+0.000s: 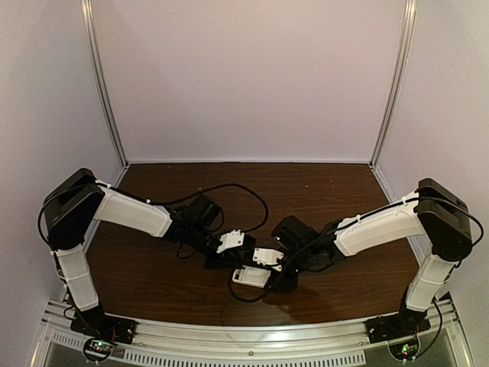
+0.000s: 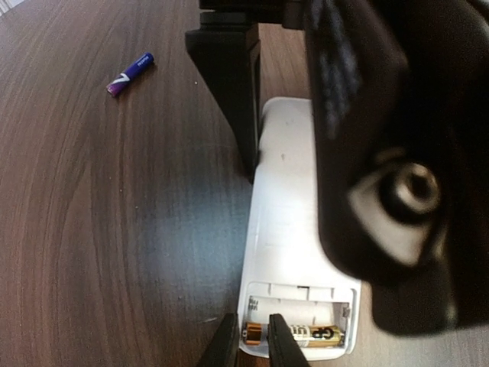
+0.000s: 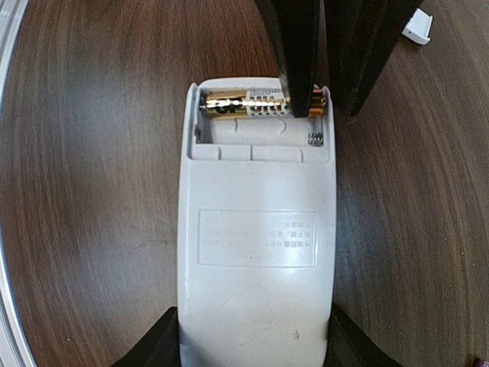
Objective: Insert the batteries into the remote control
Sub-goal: Hold the remote control without the battery cover at the center of the board, then adjust the battery in the battery compartment.
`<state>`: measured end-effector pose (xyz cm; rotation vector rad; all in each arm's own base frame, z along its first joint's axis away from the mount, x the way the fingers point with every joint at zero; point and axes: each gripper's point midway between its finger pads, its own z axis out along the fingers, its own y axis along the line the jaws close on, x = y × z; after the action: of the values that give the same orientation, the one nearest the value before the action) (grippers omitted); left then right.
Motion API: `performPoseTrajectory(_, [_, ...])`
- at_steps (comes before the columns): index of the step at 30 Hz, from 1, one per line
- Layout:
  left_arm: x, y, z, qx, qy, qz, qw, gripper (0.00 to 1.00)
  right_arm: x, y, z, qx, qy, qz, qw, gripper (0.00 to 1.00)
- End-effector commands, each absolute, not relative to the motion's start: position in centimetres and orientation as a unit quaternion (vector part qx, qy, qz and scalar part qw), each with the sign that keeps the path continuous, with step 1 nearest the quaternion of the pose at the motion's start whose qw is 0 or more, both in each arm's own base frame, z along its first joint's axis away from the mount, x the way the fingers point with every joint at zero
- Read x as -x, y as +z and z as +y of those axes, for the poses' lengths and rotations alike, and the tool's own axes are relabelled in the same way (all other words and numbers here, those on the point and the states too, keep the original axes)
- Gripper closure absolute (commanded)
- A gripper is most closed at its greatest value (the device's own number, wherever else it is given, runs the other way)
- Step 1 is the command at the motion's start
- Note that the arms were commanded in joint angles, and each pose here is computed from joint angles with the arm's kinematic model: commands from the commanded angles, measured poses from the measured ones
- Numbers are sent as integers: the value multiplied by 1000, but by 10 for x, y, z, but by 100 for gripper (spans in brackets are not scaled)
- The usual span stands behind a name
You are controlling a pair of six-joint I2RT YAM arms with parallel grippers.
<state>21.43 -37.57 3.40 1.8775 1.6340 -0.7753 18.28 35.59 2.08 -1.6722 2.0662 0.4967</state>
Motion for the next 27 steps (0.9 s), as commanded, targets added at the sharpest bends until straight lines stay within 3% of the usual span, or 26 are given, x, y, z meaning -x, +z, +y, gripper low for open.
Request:
performPoseTrajectory(1, [-218, 33, -379, -693, -299, 605, 255, 86, -178, 10, 353, 615, 170, 744, 200, 55])
performPoseTrajectory(12, [-207, 27, -373, -688, -315, 616, 221, 91, -180, 6, 351, 613, 161, 748, 197, 69])
performPoseTrajectory(20, [-198, 19, -366, -687, -320, 621, 201, 99, -182, 0, 348, 607, 152, 757, 190, 86])
performPoseTrajectory(27, [-189, 7, -361, -689, -314, 629, 176, 99, -186, -1, 347, 602, 143, 761, 193, 91])
